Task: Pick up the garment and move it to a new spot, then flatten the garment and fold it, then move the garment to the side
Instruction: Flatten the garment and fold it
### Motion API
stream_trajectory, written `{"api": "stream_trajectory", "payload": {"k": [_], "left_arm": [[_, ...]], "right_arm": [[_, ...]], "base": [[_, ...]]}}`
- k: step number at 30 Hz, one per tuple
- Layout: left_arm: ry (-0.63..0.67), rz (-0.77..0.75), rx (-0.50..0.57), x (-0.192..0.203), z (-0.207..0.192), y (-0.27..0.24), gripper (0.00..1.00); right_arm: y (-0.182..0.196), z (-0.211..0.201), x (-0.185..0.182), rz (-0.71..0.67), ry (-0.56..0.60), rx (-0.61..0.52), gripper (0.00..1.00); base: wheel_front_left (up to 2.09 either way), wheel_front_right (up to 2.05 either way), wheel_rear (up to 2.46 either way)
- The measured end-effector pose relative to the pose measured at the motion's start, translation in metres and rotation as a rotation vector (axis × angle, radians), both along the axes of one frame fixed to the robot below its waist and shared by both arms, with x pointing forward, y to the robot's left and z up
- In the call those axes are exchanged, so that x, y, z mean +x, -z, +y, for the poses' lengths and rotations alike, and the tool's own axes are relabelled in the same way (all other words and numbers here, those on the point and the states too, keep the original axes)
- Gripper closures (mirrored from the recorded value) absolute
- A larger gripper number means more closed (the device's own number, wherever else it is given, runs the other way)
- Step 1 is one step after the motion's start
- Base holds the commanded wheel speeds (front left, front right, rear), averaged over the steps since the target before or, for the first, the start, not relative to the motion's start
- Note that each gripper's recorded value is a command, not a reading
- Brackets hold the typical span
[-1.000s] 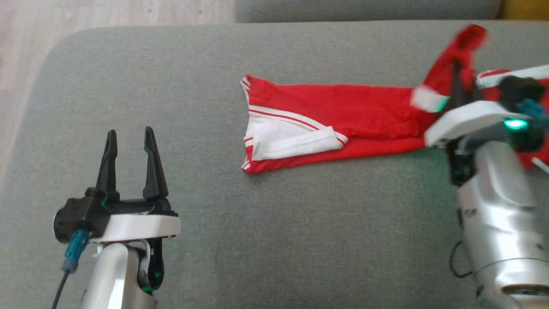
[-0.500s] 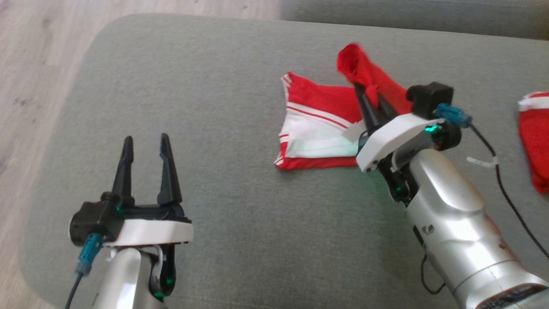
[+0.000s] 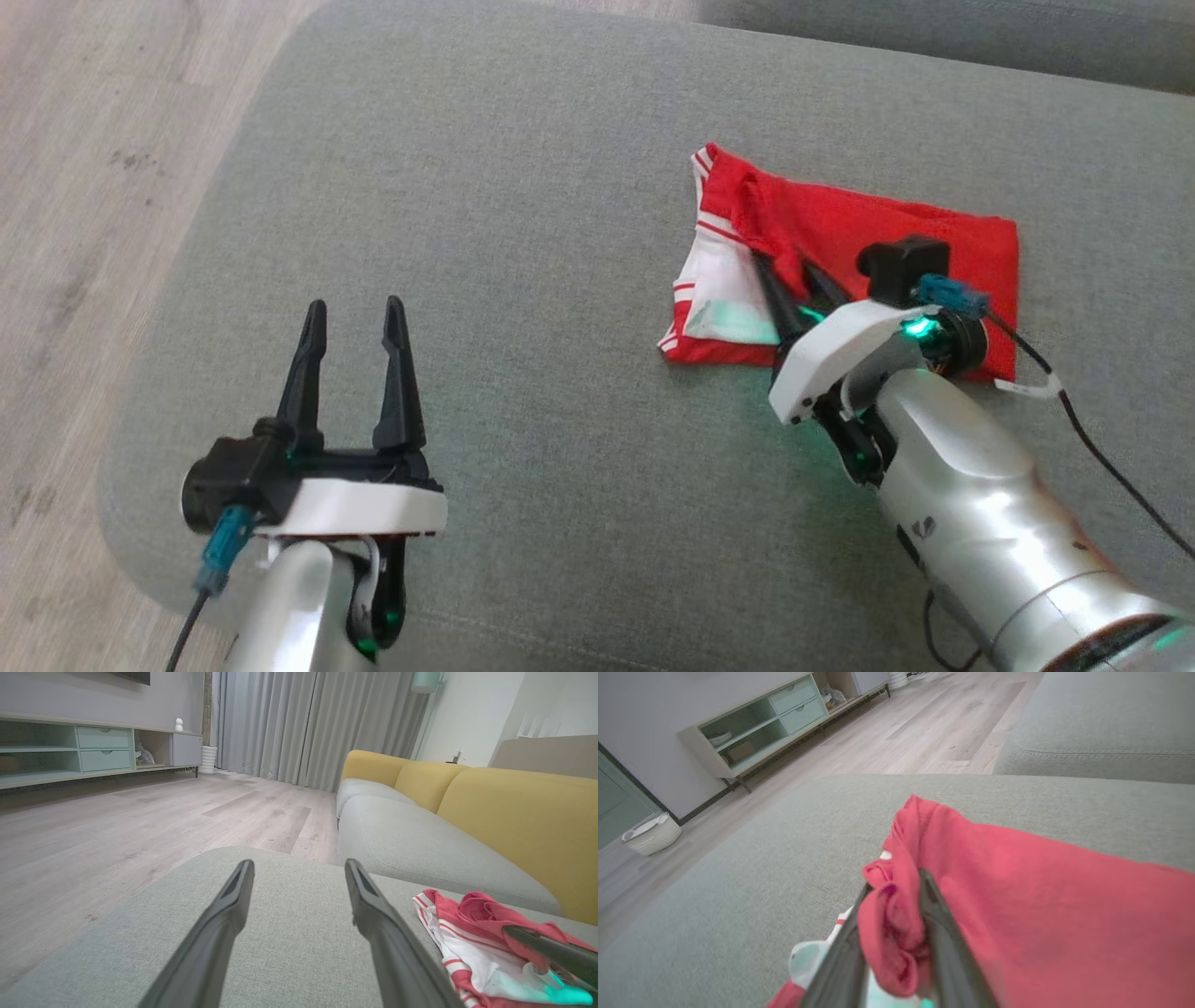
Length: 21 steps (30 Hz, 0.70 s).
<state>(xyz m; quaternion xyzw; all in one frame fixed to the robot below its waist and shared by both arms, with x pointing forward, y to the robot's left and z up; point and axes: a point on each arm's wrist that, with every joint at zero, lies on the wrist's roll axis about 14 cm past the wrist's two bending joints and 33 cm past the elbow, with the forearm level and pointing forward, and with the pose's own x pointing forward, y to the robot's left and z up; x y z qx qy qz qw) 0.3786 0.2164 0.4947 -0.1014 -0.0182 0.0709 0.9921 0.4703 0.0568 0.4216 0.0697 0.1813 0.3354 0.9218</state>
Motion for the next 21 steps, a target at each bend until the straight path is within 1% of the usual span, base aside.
{"api": "stream_trajectory", "payload": {"k": [2, 7, 11, 12, 15, 18, 21], "left_arm": [[0.000, 0.002, 0.000, 0.000, 0.000, 0.001, 0.00], [0.003, -0.003, 0.004, 0.004, 0.000, 0.000, 0.00], [0.034, -0.029, 0.004, 0.011, -0.009, -0.008, 0.00], [0.034, -0.029, 0.004, 0.011, -0.009, -0.008, 0.00], [0.049, -0.054, 0.001, 0.017, -0.014, -0.015, 0.00], [0.080, -0.065, 0.001, 0.023, -0.024, -0.018, 0.00], [0.099, -0.078, -0.005, 0.027, -0.031, -0.021, 0.00]], "right_arm": [[-0.004, 0.004, -0.002, -0.018, -0.019, 0.002, 0.00], [-0.044, 0.023, -0.007, -0.099, -0.065, 0.111, 0.00], [-0.065, 0.011, -0.003, -0.156, -0.030, 0.143, 0.00], [-0.065, 0.011, -0.003, -0.156, -0.030, 0.143, 0.00], [-0.091, -0.013, 0.012, -0.245, 0.047, 0.156, 0.00], [-0.114, -0.046, 0.024, -0.330, 0.143, 0.158, 0.00], [-0.114, -0.089, 0.023, -0.366, 0.257, 0.130, 0.00]], "base": [[0.00, 0.00, 0.00], [0.00, 0.00, 0.00], [0.00, 0.00, 0.00], [0.00, 0.00, 0.00], [0.00, 0.00, 0.00], [0.00, 0.00, 0.00], [0.00, 0.00, 0.00]]}}
